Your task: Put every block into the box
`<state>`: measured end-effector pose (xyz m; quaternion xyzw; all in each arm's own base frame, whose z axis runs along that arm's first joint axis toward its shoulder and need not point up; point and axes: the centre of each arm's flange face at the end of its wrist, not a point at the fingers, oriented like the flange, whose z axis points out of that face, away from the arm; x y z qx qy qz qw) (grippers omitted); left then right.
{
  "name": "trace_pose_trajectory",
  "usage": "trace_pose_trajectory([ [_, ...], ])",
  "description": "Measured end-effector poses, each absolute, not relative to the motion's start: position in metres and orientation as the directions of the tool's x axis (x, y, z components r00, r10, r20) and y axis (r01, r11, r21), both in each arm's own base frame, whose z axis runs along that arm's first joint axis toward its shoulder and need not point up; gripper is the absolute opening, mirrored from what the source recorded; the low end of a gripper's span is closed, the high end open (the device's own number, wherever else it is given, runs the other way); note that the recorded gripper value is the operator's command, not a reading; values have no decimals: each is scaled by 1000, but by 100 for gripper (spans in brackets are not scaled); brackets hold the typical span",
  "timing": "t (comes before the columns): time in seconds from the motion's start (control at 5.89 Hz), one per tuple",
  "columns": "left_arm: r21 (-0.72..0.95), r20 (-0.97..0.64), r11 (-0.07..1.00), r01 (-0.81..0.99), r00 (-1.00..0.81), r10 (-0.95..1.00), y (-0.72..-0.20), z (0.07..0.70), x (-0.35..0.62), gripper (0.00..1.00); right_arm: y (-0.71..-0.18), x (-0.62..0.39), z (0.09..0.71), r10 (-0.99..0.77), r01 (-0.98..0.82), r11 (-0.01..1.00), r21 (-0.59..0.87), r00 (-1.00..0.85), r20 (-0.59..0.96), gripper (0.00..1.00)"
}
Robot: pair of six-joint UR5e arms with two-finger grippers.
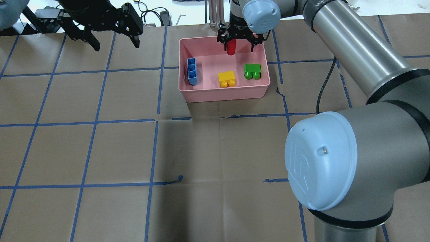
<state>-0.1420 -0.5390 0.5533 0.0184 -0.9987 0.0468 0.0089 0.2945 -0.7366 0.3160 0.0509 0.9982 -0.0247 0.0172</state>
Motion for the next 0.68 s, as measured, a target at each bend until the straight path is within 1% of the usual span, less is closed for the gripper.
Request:
trace_pose_trajectory([
  [0.34,-70,19,996,-56,-998,-55,-538,544,-131,100,-728,283,340,104,105,994,-37,-994,-25,100],
  [0.68,-57,23,997,-58,-998,-56,-525,537,-131,99,-710,238,385,75,75,997,28,-997,0,100],
])
